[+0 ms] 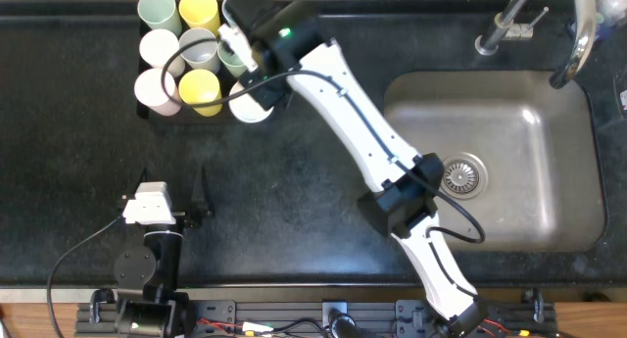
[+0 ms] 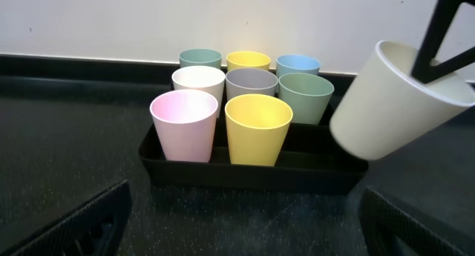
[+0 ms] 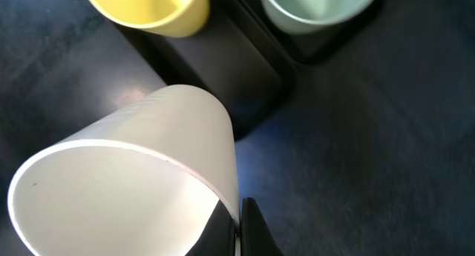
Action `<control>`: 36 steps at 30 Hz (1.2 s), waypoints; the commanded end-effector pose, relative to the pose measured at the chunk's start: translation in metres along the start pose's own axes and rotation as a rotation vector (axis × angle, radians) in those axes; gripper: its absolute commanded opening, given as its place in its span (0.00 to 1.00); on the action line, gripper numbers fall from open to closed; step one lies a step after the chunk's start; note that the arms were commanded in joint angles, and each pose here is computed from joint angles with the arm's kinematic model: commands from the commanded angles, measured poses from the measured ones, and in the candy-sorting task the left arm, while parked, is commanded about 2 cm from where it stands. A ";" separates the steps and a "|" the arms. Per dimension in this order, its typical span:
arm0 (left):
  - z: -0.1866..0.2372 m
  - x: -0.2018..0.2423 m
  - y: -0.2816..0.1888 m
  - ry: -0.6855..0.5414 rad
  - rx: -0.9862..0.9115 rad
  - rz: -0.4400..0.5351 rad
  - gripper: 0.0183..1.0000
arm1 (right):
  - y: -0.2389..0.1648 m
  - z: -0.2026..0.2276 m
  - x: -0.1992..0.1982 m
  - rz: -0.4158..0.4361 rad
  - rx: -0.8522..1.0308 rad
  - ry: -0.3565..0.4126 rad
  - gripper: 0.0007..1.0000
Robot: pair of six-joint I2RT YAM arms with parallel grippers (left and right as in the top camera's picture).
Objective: Store Cups
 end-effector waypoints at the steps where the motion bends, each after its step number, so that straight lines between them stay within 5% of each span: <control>1: 0.000 0.002 0.000 0.021 -0.006 -0.007 1.00 | -0.025 -0.011 0.004 0.035 -0.087 -0.011 0.04; 8: 0.000 0.002 0.000 0.021 -0.005 -0.007 1.00 | -0.005 -0.017 -0.008 0.106 -0.077 0.014 0.04; 36: 0.000 0.002 0.000 0.021 -0.006 -0.007 1.00 | 0.050 -0.019 -0.019 0.112 -0.027 0.025 0.04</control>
Point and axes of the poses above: each gripper's point midway between its finger pads, its own y axis out along the fingers, its own x axis along the line the jaws close on, z = x × y, the point moved 5 cm from there along -y, back along the fingers, and after that the axes turned 3 degrees about -y, right-handed, at the moved point
